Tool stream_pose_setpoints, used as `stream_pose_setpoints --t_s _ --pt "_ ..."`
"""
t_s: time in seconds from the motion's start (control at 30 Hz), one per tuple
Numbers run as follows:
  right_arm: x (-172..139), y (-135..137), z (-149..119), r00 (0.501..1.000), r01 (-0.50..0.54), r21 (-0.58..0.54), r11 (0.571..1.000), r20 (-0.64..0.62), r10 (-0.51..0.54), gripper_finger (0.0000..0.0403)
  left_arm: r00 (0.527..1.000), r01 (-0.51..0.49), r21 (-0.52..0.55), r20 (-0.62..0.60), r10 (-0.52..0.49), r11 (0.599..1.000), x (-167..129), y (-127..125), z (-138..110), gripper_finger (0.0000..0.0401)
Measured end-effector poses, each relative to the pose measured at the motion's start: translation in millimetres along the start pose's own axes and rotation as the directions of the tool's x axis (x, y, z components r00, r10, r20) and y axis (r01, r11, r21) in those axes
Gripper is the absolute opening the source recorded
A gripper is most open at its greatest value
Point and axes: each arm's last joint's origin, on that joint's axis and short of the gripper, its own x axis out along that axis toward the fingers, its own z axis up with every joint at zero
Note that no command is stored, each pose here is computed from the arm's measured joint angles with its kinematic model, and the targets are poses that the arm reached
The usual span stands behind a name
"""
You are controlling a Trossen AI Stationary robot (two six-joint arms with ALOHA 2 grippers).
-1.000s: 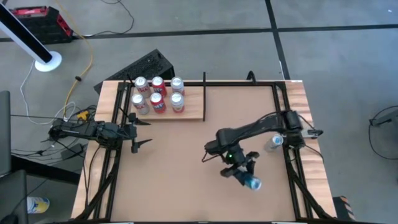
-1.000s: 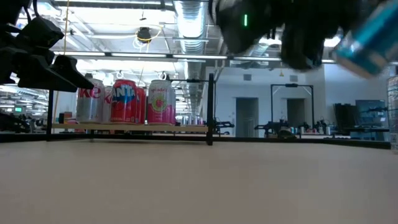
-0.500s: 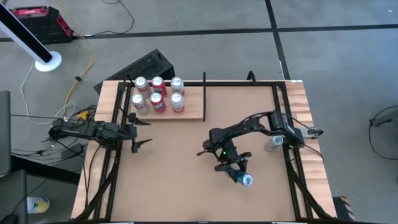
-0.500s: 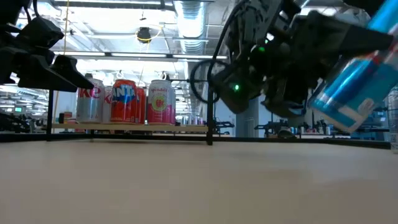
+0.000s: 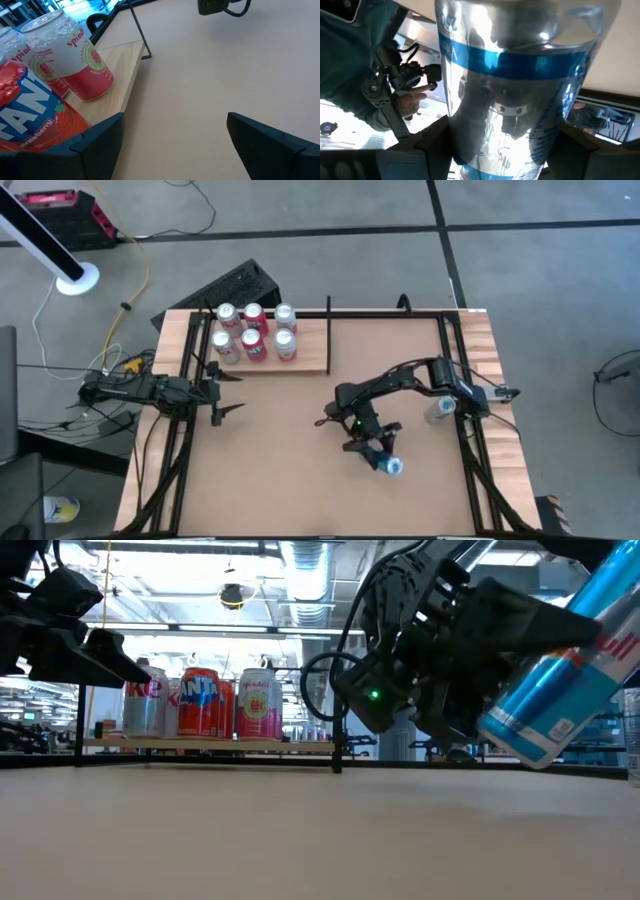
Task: Place canned beverage on shelf
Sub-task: Put the bottom blue soda can on the shelf
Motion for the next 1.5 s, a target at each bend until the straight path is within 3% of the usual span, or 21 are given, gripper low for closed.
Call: stream_pose_setpoints --t_s 0.3,0.57,0.93,1.07,1.13,1.23,1.27,1.33,1.43,1.5 --pt "-0.1 -2.5 1.6 0.995 0.087 0.011 0.996 0.042 -0.087 0.0296 1.000 0.000 0.000 0.000 0.000 1.000 0.0 0.0 0.0 0.0336" --pt "-0.3 -2.2 1.3 0.995 0.086 0.016 0.996 0.044 -0.087 0.0324 1.000 0.000 0.000 0.000 0.000 1.000 0.0 0.0 0.0 0.0336" --pt "-0.3 -1.8 2.2 0.995 0.086 0.014 0.996 0.050 -0.086 0.0326 1.000 0.000 0.000 0.000 0.000 1.000 0.0 0.0 0.0 0.0336" --pt "-2.6 -3.0 -0.9 0.983 0.165 0.011 0.986 0.084 -0.165 0.0326 1.000 0.000 0.000 0.000 0.000 1.000 0.0 0.0 0.0 0.0336" --pt "-9.7 1.2 -10.4 0.957 0.250 0.025 0.968 0.145 -0.251 0.0325 1.000 0.000 0.000 0.000 0.000 1.000 0.0 0.0 0.0 0.0336" --pt "-22.7 16.9 -44.0 0.906 0.286 0.095 0.953 0.297 -0.302 0.0319 1.000 0.000 0.000 0.000 0.000 1.000 0.0 0.0 0.0 0.0336" --pt "-21.6 25.8 -59.5 0.871 0.292 0.138 0.947 0.370 -0.322 0.0317 1.000 0.000 0.000 0.000 0.000 1.000 0.0 0.0 0.0 0.0336" --pt "-1.3 47.8 -94.8 0.750 0.308 0.152 0.939 0.569 -0.338 0.0312 1.000 0.000 0.000 0.000 0.000 1.000 0.0 0.0 0.0 0.0336" --pt "62.9 81.6 -134.3 0.629 0.262 -0.031 0.964 0.764 -0.147 0.0296 1.000 0.000 0.000 0.000 0.000 1.000 0.0 0.0 0.0 0.0336" --pt "109.2 95.7 -148.2 0.580 0.229 -0.152 0.961 0.814 -0.010 0.0279 1.000 0.000 0.000 0.000 0.000 1.000 0.0 0.0 0.0 0.0336"
